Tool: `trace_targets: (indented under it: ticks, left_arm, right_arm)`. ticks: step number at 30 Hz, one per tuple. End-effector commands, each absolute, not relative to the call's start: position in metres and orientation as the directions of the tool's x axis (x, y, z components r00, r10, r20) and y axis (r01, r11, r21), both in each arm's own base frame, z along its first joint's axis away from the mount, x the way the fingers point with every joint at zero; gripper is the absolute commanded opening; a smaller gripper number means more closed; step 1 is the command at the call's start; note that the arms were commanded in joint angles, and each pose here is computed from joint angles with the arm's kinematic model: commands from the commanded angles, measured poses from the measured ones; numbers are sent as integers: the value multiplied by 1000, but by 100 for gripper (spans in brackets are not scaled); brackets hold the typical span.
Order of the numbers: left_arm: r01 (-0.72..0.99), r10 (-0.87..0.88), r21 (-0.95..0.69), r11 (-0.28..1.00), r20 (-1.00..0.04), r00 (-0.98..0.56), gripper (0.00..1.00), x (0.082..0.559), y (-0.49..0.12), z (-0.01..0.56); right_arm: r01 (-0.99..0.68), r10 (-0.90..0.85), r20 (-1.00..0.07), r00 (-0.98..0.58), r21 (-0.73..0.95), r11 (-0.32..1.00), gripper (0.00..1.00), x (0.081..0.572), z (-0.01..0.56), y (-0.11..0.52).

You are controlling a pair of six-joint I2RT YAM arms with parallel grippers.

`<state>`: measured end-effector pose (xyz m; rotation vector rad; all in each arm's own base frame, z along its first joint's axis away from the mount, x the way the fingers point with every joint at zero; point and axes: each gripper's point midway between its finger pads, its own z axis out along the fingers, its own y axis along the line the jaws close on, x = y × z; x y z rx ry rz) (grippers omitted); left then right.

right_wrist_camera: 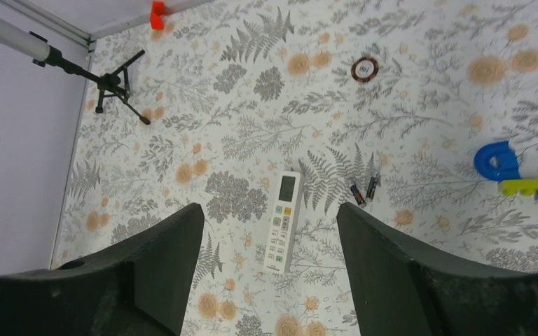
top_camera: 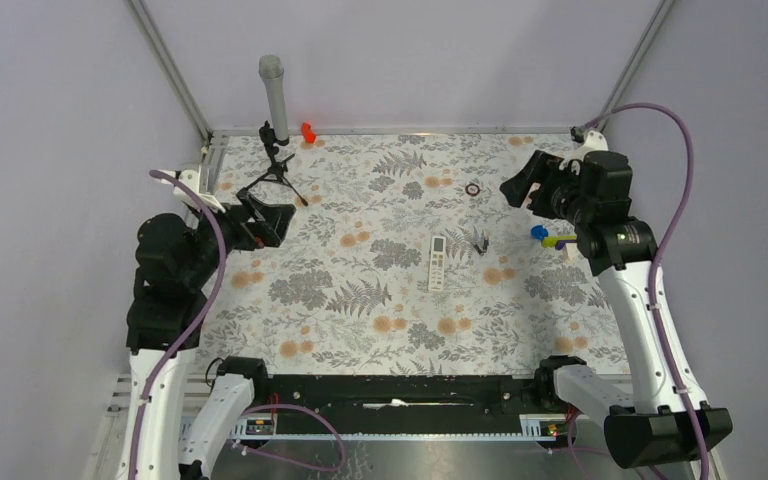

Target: Load the batteries into the remote control

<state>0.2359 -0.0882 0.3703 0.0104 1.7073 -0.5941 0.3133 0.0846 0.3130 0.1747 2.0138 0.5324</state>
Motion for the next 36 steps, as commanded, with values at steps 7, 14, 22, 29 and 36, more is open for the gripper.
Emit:
trace_targets:
  ticks: [7,14,22,29,36]
  left_arm:
    - [394,-538,-610,687,-792,-289,99,266,-118,371]
    - [516,-498,-668,537,-744,-445,99,280,-169,352]
    - [282,-462,-691,666,-678,-571,96,325,-239,276]
    - [158,-314,-568,808,-642,-700,86,338,-318,194]
    - [185,-180,-489,853,-607,-774,85,325,-393,135]
  right_arm:
    - [-180,417,-747,-517,571,801,76,312,277,111]
    - [-87,506,-665,-549,647,758,76,303,243,111]
    - [9,636,-587,-500,731,682,74,305,231,107]
    - [59,640,-600,-481,706,706,74,298,223,96]
    - [71,621,-605,-497,685,725,74,289,217,94]
